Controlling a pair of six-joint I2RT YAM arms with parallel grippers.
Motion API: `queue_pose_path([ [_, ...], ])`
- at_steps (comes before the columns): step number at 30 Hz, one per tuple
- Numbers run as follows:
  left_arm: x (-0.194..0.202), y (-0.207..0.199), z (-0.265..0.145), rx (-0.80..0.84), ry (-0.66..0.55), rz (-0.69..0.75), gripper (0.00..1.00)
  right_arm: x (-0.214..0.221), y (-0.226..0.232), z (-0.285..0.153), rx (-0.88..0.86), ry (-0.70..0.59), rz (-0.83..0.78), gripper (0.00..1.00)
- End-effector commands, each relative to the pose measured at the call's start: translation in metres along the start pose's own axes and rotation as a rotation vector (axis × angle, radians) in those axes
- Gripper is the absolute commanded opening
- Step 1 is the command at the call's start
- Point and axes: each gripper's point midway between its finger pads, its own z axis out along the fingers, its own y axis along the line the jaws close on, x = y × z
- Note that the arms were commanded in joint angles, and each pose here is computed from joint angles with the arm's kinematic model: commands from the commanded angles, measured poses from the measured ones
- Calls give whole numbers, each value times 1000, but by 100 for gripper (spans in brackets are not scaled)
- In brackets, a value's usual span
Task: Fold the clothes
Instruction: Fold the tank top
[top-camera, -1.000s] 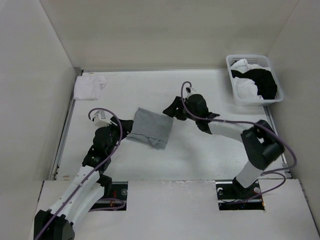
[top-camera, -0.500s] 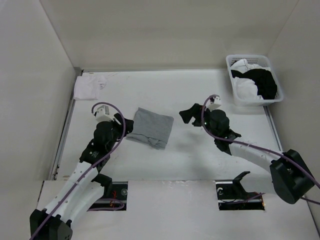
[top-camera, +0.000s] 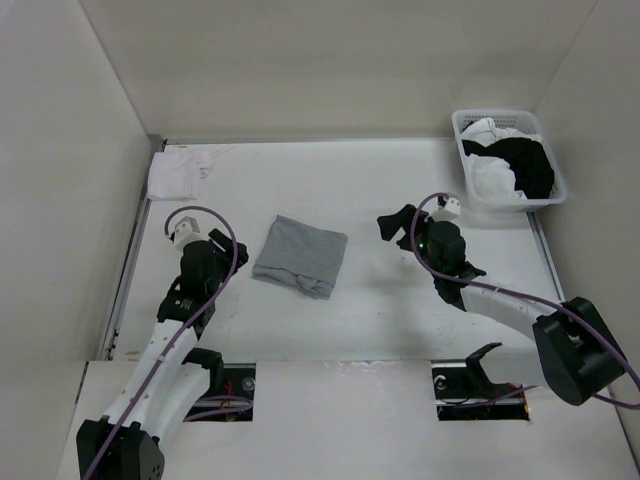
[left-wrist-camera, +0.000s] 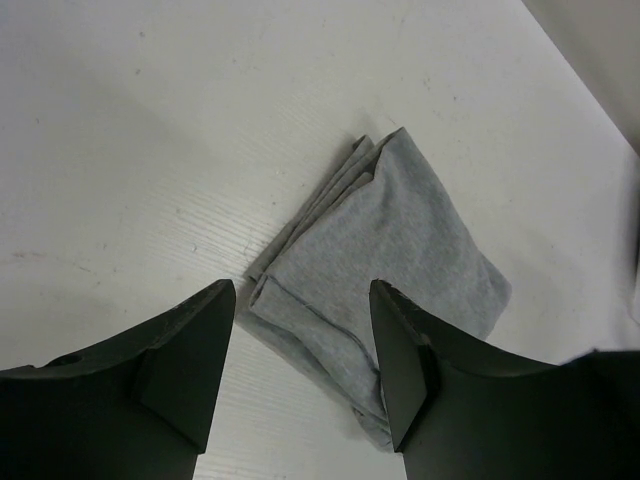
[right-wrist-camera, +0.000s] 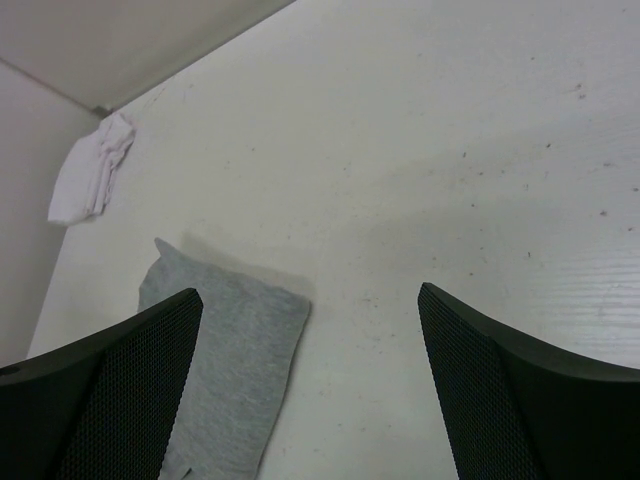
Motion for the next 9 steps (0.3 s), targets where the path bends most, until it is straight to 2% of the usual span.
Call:
queue_pose_path([
  [1, -8, -9, 1, 40, -33, -20, 54, -24, 10, -2, -41, -85, 44, 93],
  [6, -10, -9, 2, 39, -36, -8, 54, -21, 8, 0, -35, -76, 43, 93],
  [9, -8, -7, 3, 28, -30, -3, 58, -19, 8, 2, -34, -71, 43, 93],
])
